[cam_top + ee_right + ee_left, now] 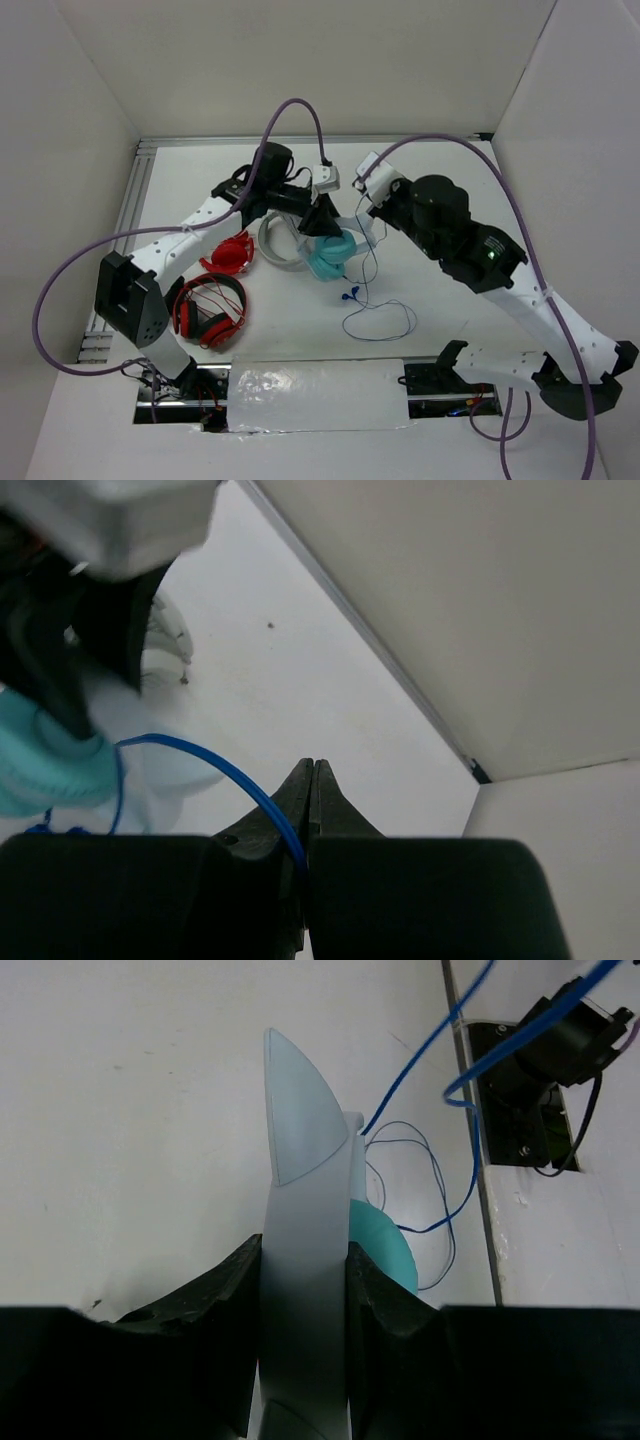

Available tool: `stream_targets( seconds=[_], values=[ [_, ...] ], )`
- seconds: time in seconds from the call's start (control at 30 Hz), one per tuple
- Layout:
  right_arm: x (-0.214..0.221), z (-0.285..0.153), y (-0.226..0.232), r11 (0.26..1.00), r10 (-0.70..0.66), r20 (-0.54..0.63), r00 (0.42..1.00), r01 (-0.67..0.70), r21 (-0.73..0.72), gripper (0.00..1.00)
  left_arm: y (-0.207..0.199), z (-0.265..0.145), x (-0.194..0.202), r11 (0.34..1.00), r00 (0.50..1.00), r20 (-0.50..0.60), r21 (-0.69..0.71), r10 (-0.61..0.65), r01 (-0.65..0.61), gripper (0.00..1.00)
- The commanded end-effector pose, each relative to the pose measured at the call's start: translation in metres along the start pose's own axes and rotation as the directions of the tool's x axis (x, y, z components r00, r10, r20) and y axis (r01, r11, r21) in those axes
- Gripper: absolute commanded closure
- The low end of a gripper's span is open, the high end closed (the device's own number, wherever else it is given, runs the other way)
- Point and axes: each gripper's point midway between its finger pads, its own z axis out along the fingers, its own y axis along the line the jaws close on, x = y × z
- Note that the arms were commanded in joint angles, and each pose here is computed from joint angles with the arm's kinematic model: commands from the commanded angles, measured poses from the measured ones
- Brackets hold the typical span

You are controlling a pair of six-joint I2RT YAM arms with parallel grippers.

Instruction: Wrap the headphones

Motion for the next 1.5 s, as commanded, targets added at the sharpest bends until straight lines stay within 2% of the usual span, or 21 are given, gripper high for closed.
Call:
stream_targets(
  seconds=[0.0, 0.03, 0.13, 0.33, 0.43, 0.57, 0.67, 0.83, 0.87, 0.93, 1.07, 1.2, 1.27, 1.3, 1.33, 1.4, 1.47],
  values=[
    [-0.027, 0.017, -0.024, 0.999, -0.042, 0.044, 0.998, 0.041, 0.021, 1.0, -0.029, -0.003, -0.036, 0.987, 0.988, 0.078, 0.074, 0.134, -0.14, 1.0],
    [-0.031, 0.028, -0.041, 1.0, -0.014, 0.068, 0.998, 0.013, 0.012, 1.0, -0.047, -0.004, -0.042, 0.976, 0.98, 0.1, 0.12, 0.171, -0.183, 1.0],
    [-0.034, 0.044, -0.043, 1.0, -0.004, 0.082, 0.997, 0.005, -0.018, 1.0, -0.065, -0.003, -0.043, 0.963, 0.972, 0.114, 0.157, 0.204, -0.22, 1.0],
    [-0.017, 0.091, -0.042, 0.997, 0.012, 0.021, 1.0, -0.011, -0.073, 1.0, -0.105, -0.004, -0.042, 0.923, 0.95, 0.14, 0.236, 0.278, -0.305, 1.0],
    [0.01, 0.109, -0.045, 0.995, 0.069, -0.033, 0.997, -0.072, -0.074, 1.0, -0.119, -0.012, -0.045, 0.908, 0.938, 0.173, 0.248, 0.302, -0.338, 1.0],
    [0.036, 0.121, -0.041, 0.976, 0.208, -0.025, 0.978, -0.209, -0.066, 1.0, -0.141, -0.029, -0.059, 0.874, 0.902, 0.246, 0.257, 0.354, -0.413, 1.0],
    [0.059, 0.13, -0.01, 0.959, 0.259, -0.003, 0.966, -0.258, -0.114, 0.95, -0.156, -0.042, -0.069, 0.847, 0.876, 0.293, 0.268, 0.382, -0.459, 1.0],
    [0.062, 0.142, 0.022, 0.914, 0.345, 0.011, 0.938, -0.333, -0.232, 0.93, -0.177, -0.059, -0.087, 0.807, 0.831, 0.367, 0.27, 0.418, -0.525, 1.0],
    [0.07, 0.145, 0.033, 0.898, 0.37, -0.011, 0.929, -0.361, -0.253, 0.94, -0.179, -0.062, -0.091, 0.817, 0.836, 0.372, 0.267, 0.402, -0.512, 1.0],
    [0.066, 0.148, 0.046, 0.873, 0.403, 0.016, 0.915, -0.379, -0.305, 0.97, -0.175, -0.066, -0.105, 0.818, 0.808, 0.389, 0.196, 0.442, -0.541, 1.0],
    [0.07, 0.156, 0.085, 0.787, 0.505, 0.013, 0.863, -0.454, -0.418, 1.0, -0.175, -0.075, -0.128, 0.841, 0.808, 0.406, 0.147, 0.428, -0.52, 1.0],
    [0.069, 0.172, 0.102, 0.77, 0.544, 0.019, 0.839, -0.49, -0.409, 1.0, -0.164, -0.081, -0.158, 0.872, 0.81, 0.408, 0.062, 0.422, -0.486, 1.0],
    [0.076, 0.182, 0.114, 0.734, 0.59, -0.008, 0.808, -0.54, -0.412, 1.0, -0.159, -0.081, -0.164, 0.881, 0.815, 0.401, 0.043, 0.417, -0.472, 1.0],
    [0.069, 0.187, 0.111, 0.733, 0.605, 0.031, 0.795, -0.542, -0.412, 1.0, -0.159, -0.086, -0.176, 0.879, 0.806, 0.411, 0.021, 0.426, -0.476, 1.0],
    [0.074, 0.194, 0.117, 0.695, 0.65, 0.002, 0.76, -0.593, -0.405, 1.0, -0.158, -0.088, -0.181, 0.884, 0.809, 0.408, 0.009, 0.424, -0.468, 1.0],
    [0.07, 0.203, 0.114, 0.681, 0.68, 0.036, 0.733, -0.612, -0.401, 0.99, -0.156, -0.093, -0.193, 0.898, 0.817, 0.409, -0.013, 0.407, -0.441, 1.0],
    [0.073, 0.213, 0.12, 0.65, 0.708, 0.019, 0.706, -0.642, -0.407, 0.98, -0.158, -0.095, -0.198, 0.904, 0.823, 0.413, -0.007, 0.391, -0.427, 1.0]
  ],
)
